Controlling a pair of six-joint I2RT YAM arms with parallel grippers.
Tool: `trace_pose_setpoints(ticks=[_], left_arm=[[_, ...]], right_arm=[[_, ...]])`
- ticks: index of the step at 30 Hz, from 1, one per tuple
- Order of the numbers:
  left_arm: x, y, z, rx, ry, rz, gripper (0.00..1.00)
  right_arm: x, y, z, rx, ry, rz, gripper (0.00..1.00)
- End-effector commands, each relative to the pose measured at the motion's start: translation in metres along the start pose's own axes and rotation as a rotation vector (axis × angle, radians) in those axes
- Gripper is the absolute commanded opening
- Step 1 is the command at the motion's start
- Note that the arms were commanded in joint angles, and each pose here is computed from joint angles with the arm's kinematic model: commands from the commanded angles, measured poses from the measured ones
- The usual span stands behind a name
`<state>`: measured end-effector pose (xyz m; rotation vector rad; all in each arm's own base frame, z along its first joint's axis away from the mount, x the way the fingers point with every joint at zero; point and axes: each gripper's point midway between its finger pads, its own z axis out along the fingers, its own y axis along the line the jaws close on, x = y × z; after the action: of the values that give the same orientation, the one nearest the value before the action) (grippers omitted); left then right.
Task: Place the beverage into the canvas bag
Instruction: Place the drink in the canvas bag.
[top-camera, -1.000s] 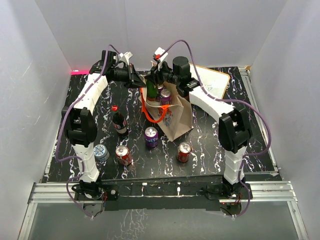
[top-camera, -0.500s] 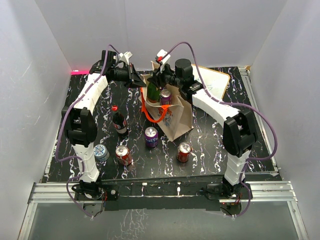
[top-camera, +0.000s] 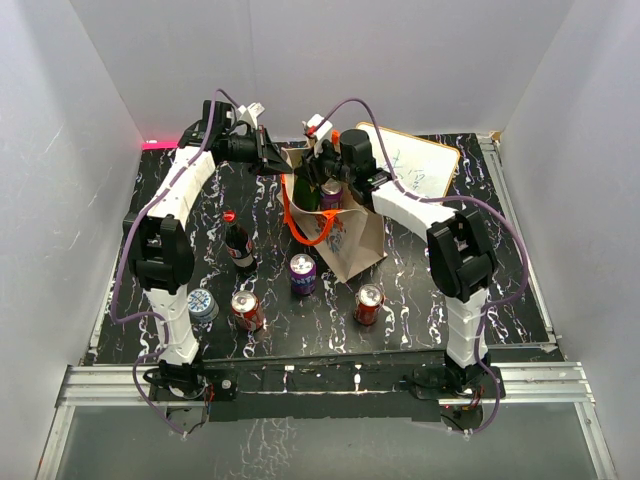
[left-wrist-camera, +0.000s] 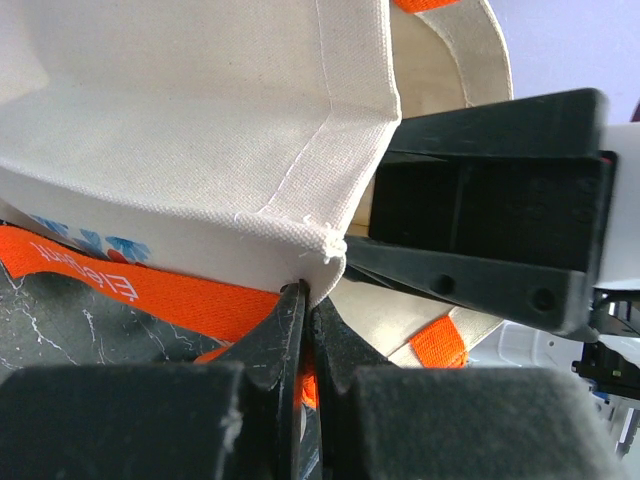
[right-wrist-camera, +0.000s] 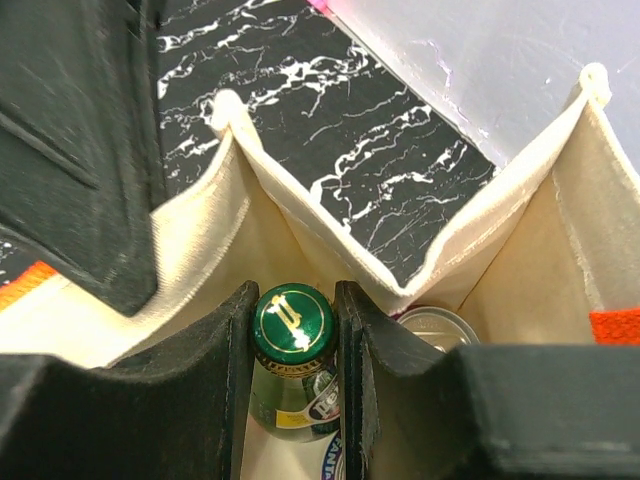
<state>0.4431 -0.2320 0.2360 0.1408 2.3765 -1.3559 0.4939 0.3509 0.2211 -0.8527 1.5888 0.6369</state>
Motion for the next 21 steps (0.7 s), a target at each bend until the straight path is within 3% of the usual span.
trace_pose_setpoints(ticks=[1,21], left_arm=[[0.002,-0.009,-0.007,0.032,0.011,-0.018,0.00],[0.004,-0.002,-0.005,0.032,0.033,-0.017,0.01]], right_arm=[[-0.112,-0.011,-0.008,0.044,-0.318,-0.136,0.08],[-0.093,-0.017,0.015,0.037,-0.378,-0.109,0.08]])
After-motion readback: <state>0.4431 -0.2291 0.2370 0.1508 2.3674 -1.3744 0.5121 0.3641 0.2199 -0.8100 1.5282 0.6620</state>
